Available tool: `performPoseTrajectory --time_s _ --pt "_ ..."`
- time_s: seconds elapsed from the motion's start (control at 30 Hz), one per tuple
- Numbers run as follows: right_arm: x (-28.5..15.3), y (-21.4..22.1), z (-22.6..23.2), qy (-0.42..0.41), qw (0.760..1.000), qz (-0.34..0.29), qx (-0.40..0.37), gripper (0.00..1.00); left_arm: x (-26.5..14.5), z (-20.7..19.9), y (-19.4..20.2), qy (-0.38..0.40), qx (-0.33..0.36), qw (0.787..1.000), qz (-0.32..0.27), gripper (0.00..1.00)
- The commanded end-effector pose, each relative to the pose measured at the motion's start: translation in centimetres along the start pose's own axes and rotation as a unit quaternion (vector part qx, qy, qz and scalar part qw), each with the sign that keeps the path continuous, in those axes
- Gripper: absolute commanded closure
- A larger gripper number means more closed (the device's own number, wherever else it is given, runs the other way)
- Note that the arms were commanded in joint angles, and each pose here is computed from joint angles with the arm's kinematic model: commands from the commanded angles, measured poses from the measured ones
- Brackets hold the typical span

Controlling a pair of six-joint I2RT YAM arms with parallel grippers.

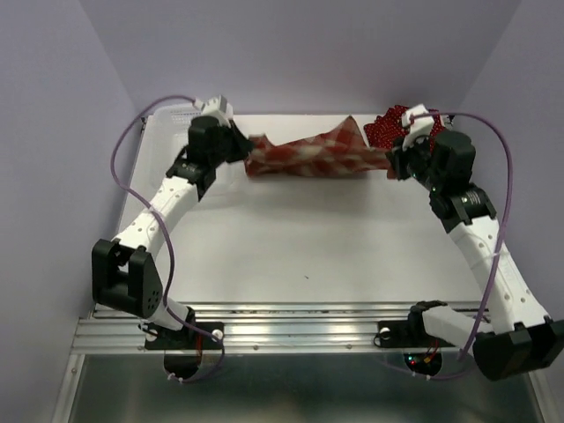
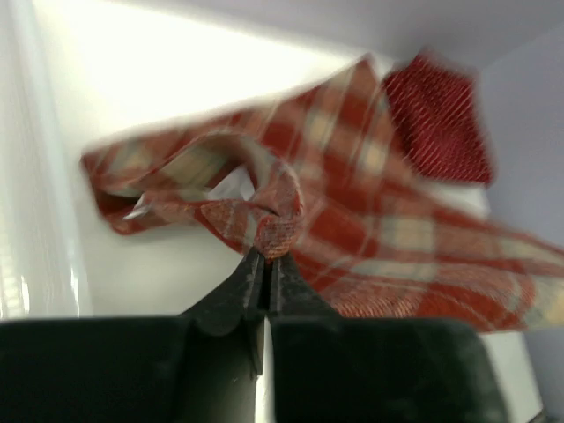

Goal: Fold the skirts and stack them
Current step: Flatten the skirt out, then fold the skirt

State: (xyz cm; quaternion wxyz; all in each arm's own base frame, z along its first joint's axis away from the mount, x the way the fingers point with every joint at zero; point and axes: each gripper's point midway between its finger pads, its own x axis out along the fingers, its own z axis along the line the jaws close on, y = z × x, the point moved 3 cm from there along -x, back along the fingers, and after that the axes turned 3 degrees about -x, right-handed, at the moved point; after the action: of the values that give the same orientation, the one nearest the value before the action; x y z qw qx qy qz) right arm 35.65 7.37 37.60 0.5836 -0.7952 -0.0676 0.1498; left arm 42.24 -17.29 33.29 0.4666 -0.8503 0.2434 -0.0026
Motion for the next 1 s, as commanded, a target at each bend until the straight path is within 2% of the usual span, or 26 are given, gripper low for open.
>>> performPoseTrajectory --time_s 0.0,0.03,0.07,0.1,0.13,0.17,0.2,0.23,0.27,0.3,0.33,0.37,0.5,0.53,0.6,0.73,0.77,0.83,0.87,0.97 --pt "-5.3 4.4 3.6 -0.061 0.995 0.025 0.070 0.84 -1.6 5.2 11.7 -0.061 -0.025 0.993 0.095 0.84" --pt "-6.2 6.3 5.1 -0.086 0.991 0.045 0.092 0.82 -3.1 6.2 16.5 -0.077 -0.023 0.986 0.145 0.81" --pt "-8.4 5.0 5.3 -0.091 0.992 0.011 0.088 0.74 -4.8 5.6 16.8 -0.075 -0.021 0.987 0.143 0.80" --pt "-9.5 4.3 5.7 -0.104 0.991 -0.009 0.083 0.68 -6.0 5.9 17.4 -0.094 -0.027 0.985 0.141 0.76" --pt "-10.9 3.1 6.8 -0.143 0.986 -0.038 0.074 0.65 -8.0 6.5 19.7 -0.112 -0.021 0.977 0.179 0.71" --pt "-12.1 2.1 7.3 -0.160 0.983 -0.065 0.065 0.63 -9.2 6.3 19.8 -0.114 -0.022 0.977 0.177 0.65" --pt "-14.2 0.6 7.7 -0.174 0.977 -0.107 0.055 0.56 -11.2 5.9 19.3 -0.116 -0.036 0.979 0.165 0.42" --pt "-15.4 -0.8 8.4 -0.196 0.968 -0.147 0.048 0.51 -12.1 5.7 19.1 -0.114 -0.047 0.979 0.160 0.32" --pt "-16.3 -1.6 8.6 -0.200 0.963 -0.169 0.059 0.31 -13.5 4.8 17.9 -0.096 -0.056 0.984 0.136 0.02" --pt "-17.2 -1.8 8.8 -0.199 0.960 -0.186 0.059 0.23 -14.1 5.0 17.3 -0.104 -0.059 0.986 0.119 0.01" --pt "-17.3 -2.2 8.5 -0.188 0.960 -0.197 0.069 0.05 -15.2 4.7 16.8 -0.101 -0.070 0.987 0.107 0.01" --pt "-17.2 -2.2 8.2 -0.178 0.962 -0.195 0.075 0.00 -15.5 4.7 16.5 -0.101 -0.073 0.987 0.101 0.01" --pt "-14.7 -1.8 7.7 -0.169 0.966 -0.137 0.142 0.00 -16.0 5.8 16.1 -0.133 -0.080 0.985 0.075 0.01" --pt "-12.8 -0.6 8.2 -0.188 0.964 -0.097 0.159 0.00 -15.7 6.0 16.0 -0.139 -0.081 0.984 0.071 0.01" --pt "-10.8 0.8 8.5 -0.197 0.963 -0.057 0.176 0.00 -14.3 6.0 16.1 -0.140 -0.070 0.985 0.076 0.01" --pt "-5.9 4.9 7.7 -0.136 0.960 0.022 0.243 0.00 -10.7 4.8 15.7 -0.130 -0.063 0.985 0.091 0.01" --pt "-4.5 6.6 7.6 -0.120 0.957 0.054 0.259 0.00 -9.5 5.2 16.6 -0.137 -0.057 0.983 0.108 0.01" --pt "-3.2 8.2 7.2 -0.090 0.954 0.082 0.275 0.00 -8.0 4.6 16.3 -0.119 -0.049 0.986 0.106 0.01" --pt "-2.2 9.8 7.4 -0.080 0.946 0.108 0.295 0.00 -7.0 5.1 17.2 -0.126 -0.044 0.984 0.121 0.01" --pt "-1.1 12.0 8.1 -0.076 0.935 0.143 0.316 0.00 -4.7 5.7 17.6 -0.136 -0.037 0.983 0.116 0.01"
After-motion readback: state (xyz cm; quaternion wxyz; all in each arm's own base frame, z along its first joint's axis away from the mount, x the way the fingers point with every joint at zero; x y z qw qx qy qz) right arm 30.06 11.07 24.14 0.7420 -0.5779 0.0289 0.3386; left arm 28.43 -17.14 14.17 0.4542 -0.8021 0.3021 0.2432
